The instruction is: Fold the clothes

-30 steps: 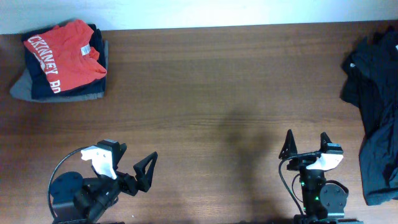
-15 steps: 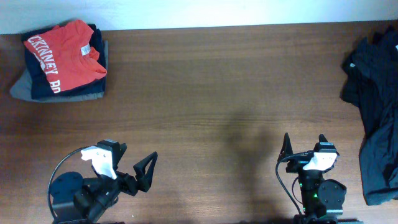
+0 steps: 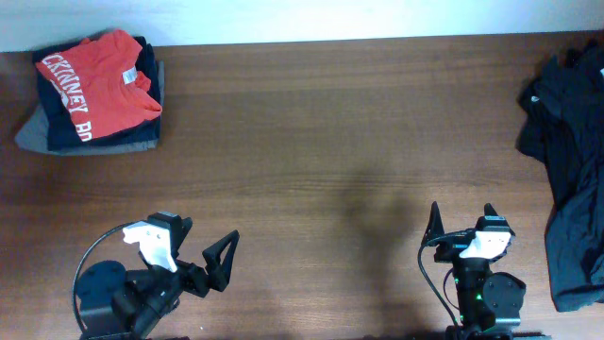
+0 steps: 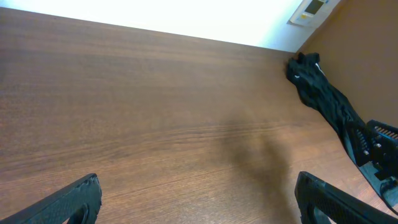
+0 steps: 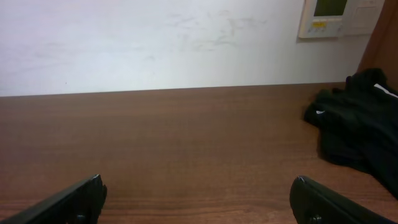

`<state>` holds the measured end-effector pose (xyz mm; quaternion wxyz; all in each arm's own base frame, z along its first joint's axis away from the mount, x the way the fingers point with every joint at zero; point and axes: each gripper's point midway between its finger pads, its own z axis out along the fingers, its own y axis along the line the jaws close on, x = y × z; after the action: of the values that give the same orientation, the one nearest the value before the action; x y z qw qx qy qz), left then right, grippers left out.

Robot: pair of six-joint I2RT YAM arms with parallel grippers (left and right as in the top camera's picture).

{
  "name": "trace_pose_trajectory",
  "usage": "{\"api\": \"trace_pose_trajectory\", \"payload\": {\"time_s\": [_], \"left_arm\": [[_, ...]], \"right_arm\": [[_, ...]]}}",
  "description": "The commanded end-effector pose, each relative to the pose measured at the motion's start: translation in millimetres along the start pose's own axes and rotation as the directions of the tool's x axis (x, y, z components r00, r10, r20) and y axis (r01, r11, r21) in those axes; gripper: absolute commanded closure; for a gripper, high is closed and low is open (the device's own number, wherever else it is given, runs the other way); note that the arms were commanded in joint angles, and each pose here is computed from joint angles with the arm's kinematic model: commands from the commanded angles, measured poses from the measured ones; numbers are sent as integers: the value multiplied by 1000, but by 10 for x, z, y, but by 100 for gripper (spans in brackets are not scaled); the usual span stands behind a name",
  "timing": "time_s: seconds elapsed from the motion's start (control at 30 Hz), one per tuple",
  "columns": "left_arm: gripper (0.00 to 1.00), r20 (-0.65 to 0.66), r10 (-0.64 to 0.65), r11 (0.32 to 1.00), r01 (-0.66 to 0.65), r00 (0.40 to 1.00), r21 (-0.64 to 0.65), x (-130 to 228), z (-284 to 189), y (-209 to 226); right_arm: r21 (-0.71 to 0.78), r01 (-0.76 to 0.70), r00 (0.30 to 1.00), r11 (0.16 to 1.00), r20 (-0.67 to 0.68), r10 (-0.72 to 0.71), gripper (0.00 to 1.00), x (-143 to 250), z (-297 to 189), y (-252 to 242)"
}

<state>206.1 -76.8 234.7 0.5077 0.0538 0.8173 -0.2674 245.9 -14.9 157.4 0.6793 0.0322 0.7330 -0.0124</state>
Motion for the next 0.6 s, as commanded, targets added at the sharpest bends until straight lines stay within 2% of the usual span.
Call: {"api": "trace_pose_trajectory", "payload": {"time_s": [0.0, 0.5, 0.57], "left_arm": [[1, -1, -4, 1000, 4, 1000, 2, 22, 4, 0], [1, -22, -20, 1000, 20, 1000, 0, 80, 0, 3], [1, -38, -52, 997, 54, 998, 52, 108, -3, -90]], "right_arm": [[14, -1, 1000, 1000, -2, 1, 1, 20, -2, -31], [14, -1, 1000, 1000, -2, 1, 1, 20, -2, -31], [14, -1, 1000, 1000, -2, 1, 1, 20, -2, -31]]}}
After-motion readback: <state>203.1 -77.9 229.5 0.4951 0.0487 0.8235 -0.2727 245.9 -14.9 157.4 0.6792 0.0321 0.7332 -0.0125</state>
